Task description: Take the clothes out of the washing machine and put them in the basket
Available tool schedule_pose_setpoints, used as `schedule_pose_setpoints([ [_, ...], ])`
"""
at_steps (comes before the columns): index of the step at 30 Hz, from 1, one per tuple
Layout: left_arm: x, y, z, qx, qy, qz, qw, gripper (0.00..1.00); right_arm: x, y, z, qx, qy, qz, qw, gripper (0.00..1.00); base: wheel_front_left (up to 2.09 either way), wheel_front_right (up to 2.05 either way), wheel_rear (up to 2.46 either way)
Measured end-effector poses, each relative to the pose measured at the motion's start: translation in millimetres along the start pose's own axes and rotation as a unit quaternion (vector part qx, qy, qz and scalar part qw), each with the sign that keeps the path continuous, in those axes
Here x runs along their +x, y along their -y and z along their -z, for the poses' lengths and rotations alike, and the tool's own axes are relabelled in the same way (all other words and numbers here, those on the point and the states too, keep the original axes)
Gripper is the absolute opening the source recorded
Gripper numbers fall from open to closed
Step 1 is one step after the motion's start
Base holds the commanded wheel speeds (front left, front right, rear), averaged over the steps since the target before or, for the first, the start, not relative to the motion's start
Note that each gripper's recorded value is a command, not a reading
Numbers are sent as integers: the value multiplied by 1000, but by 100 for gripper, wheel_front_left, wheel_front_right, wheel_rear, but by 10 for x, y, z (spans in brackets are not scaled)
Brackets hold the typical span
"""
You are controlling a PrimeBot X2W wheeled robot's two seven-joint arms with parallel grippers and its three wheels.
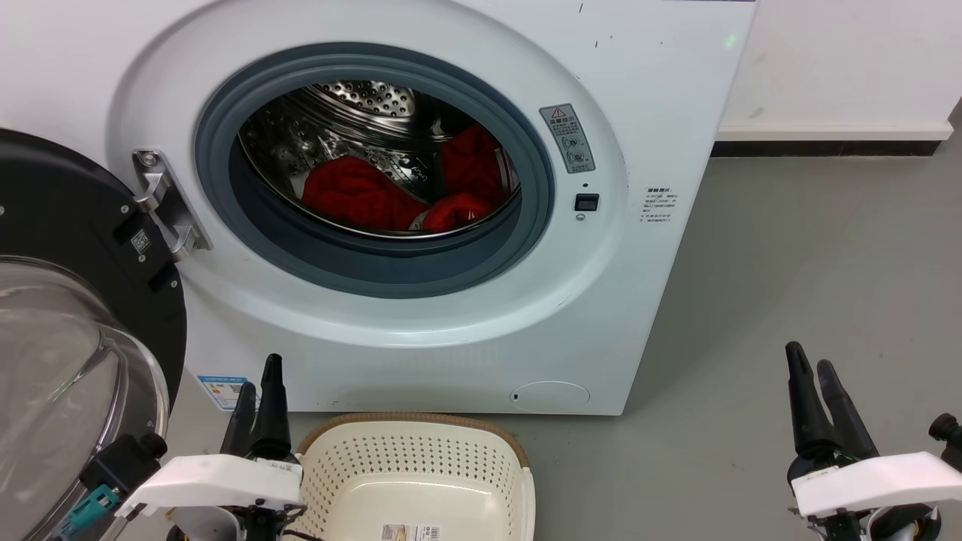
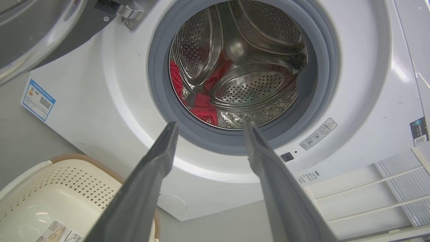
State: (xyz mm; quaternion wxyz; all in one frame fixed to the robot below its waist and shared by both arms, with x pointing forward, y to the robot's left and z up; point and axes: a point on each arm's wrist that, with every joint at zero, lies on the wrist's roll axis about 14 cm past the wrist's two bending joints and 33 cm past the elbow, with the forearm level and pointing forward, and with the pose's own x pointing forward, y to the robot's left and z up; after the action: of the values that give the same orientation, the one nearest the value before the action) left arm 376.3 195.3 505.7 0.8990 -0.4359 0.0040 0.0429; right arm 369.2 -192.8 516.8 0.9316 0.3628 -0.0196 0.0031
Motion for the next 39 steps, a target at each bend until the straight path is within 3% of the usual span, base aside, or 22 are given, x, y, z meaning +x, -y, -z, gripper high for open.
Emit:
schedule_pose_setpoints([
  [15, -37, 92, -63, 102, 26, 14, 994, 100, -43, -121, -108, -116, 25, -22, 993, 100, 0, 0, 0],
  [39, -120, 172, -84, 214, 50, 36, 975, 100, -135, -215, -162, -241, 45, -42, 969, 100, 0, 0, 0],
])
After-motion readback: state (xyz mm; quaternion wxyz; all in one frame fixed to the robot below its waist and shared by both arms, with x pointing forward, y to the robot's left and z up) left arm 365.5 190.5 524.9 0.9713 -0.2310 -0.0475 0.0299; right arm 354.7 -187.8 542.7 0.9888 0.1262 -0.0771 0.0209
